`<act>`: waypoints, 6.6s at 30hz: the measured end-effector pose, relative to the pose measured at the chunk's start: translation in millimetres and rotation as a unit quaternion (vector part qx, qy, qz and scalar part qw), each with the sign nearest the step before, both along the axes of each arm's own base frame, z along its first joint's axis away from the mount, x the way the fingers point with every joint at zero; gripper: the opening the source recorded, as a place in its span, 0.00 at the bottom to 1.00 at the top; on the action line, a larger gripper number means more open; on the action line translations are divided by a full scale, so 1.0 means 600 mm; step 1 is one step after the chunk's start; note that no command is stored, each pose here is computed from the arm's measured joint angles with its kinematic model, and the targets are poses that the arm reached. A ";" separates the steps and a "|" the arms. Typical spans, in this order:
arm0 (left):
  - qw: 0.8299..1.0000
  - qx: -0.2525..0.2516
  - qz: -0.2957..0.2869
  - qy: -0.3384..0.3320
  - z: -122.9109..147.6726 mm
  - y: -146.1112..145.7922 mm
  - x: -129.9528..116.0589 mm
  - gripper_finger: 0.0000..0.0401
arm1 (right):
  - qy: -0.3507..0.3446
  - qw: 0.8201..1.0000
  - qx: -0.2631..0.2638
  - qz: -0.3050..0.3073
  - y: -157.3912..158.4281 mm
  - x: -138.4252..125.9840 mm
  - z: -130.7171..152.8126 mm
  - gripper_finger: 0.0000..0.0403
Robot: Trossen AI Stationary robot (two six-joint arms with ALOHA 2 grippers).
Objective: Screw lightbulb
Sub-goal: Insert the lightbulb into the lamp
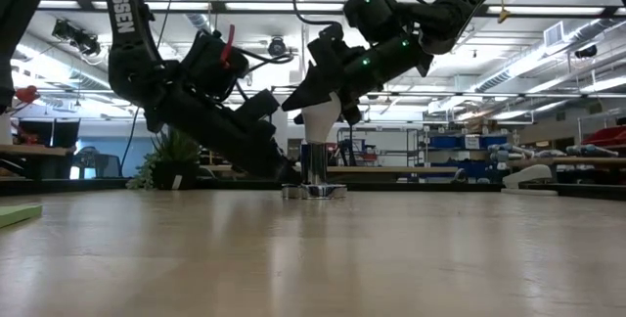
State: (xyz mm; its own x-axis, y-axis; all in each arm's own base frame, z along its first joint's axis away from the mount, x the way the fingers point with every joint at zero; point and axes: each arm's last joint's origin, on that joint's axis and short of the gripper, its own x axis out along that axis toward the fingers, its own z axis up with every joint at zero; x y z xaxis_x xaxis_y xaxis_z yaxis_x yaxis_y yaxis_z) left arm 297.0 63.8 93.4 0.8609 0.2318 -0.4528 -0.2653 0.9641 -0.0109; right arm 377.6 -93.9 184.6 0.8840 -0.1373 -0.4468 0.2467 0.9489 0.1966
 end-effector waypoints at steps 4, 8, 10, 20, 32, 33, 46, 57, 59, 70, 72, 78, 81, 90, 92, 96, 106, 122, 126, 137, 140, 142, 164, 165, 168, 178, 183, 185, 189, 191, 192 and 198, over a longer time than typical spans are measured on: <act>1.000 -0.007 -0.010 -0.001 0.000 -0.005 0.001 0.02 | 0.000 1.000 0.002 0.000 0.000 0.001 -0.001 0.72; 1.000 -0.015 -0.020 -0.002 0.000 -0.014 0.003 0.02 | -0.004 1.000 0.001 -0.002 -0.001 0.001 0.000 0.72; 1.000 -0.016 -0.025 -0.002 -0.001 -0.019 0.003 0.02 | -0.004 1.000 0.002 -0.001 0.000 0.001 0.000 0.71; 0.998 -0.021 -0.067 0.009 -0.005 -0.048 0.005 0.02 | -0.015 0.997 0.062 -0.035 -0.018 -0.003 0.001 0.68; 0.997 0.012 -0.043 -0.068 0.086 -0.033 -0.006 0.02 | -0.005 0.995 0.095 -0.023 -0.026 -0.008 -0.001 0.68; 0.998 0.013 -0.030 -0.056 0.088 -0.027 -0.010 0.02 | -0.004 0.995 0.096 -0.021 -0.025 -0.007 -0.001 0.68; 0.999 -0.008 0.050 -0.001 0.035 0.059 -0.022 0.00 | 0.001 0.994 0.109 -0.009 -0.014 -0.006 -0.002 0.68; 1.000 -0.018 -0.006 0.010 0.009 0.064 0.020 0.00 | 0.007 0.990 0.141 0.007 -0.007 -0.006 -0.004 0.68; 1.000 -0.018 -0.012 0.008 0.009 0.059 0.023 0.00 | 0.009 0.990 0.143 0.006 -0.007 -0.007 -0.005 0.68; 0.999 -0.033 -0.009 -0.005 0.010 0.045 0.028 0.00 | 0.007 0.990 0.142 -0.006 -0.008 -0.006 -0.005 0.69; 0.999 -0.033 -0.008 -0.007 0.011 0.045 0.028 0.00 | 0.004 0.990 0.139 -0.005 -0.008 -0.006 -0.004 0.69; 0.999 -0.034 -0.011 -0.009 0.011 0.045 0.028 0.00 | -0.009 0.992 0.123 -0.002 -0.005 -0.002 -0.002 0.69; 0.999 -0.035 -0.015 -0.011 0.012 0.044 0.029 0.00 | -0.012 0.994 0.109 0.005 -0.001 0.000 -0.001 0.71; 0.999 -0.036 -0.017 -0.011 0.012 0.043 0.029 0.00 | -0.015 0.997 0.078 0.001 -0.003 0.001 0.000 0.78; 0.999 -0.035 -0.017 -0.012 0.012 0.043 0.029 0.00 | -0.016 0.997 0.074 0.001 -0.003 0.001 0.001 0.80; 0.999 -0.035 -0.017 -0.013 0.012 0.043 0.029 0.00 | -0.020 0.998 0.062 0.005 -0.004 0.002 0.002 0.81; 0.999 -0.034 -0.017 -0.015 0.013 0.043 0.030 0.00 | -0.011 0.999 0.026 0.033 0.009 0.004 0.000 0.81; 0.999 -0.029 -0.016 -0.009 0.012 0.044 0.029 0.00 | -0.007 0.999 -0.005 0.047 0.022 0.007 0.000 0.65; 0.999 -0.030 -0.016 -0.003 0.011 0.044 0.028 0.00 | -0.007 0.999 -0.005 0.047 0.022 0.007 0.001 0.68; 0.999 -0.029 -0.017 -0.001 0.011 0.044 0.028 0.00 | -0.006 0.999 -0.011 0.051 0.022 0.007 0.001 0.79; 0.999 -0.029 -0.016 -0.001 0.010 0.044 0.028 0.00 | -0.008 0.999 -0.012 0.051 0.023 0.006 0.005 0.81; 0.999 -0.029 -0.016 -0.002 0.011 0.044 0.028 0.00 | -0.011 0.999 -0.013 0.051 0.023 0.004 0.011 0.82; 0.999 -0.029 -0.016 -0.002 0.010 0.044 0.027 0.00 | 0.006 0.998 -0.042 0.051 0.031 -0.023 0.085 0.81; 0.999 -0.029 -0.016 -0.002 0.010 0.044 0.027 0.00 | 0.024 0.997 -0.046 0.049 0.033 -0.023 0.092 0.80; 0.999 -0.029 -0.016 -0.003 0.011 0.044 0.028 0.00 | 0.083 0.994 -0.060 0.049 0.043 -0.020 0.115 0.78; 0.999 -0.029 -0.016 -0.003 0.011 0.044 0.028 0.00 | 0.152 0.983 -0.077 0.066 0.073 -0.013 0.220 0.77; 0.999 -0.029 -0.016 -0.003 0.010 0.044 0.028 0.00 | 0.175 0.980 -0.077 0.060 0.075 -0.001 0.228 0.79; 0.999 -0.029 -0.016 -0.005 0.011 0.044 0.028 0.00 | 0.186 0.977 -0.076 0.065 0.079 0.007 0.218 0.81; 0.999 -0.036 -0.012 -0.011 0.012 0.044 0.029 0.00 | 0.211 0.971 -0.084 0.076 0.085 0.024 0.191 0.83; 0.999 -0.037 -0.012 -0.013 0.012 0.044 0.029 0.00 | 0.215 0.970 -0.088 0.076 0.085 0.027 0.187 0.84; 0.999 -0.037 -0.012 -0.013 0.012 0.043 0.029 0.00 | 0.213 0.970 -0.089 0.075 0.085 0.029 0.186 0.84; 0.999 -0.038 -0.019 -0.018 0.014 0.038 0.032 0.00 | 0.218 0.969 -0.088 0.074 0.084 0.031 0.181 0.84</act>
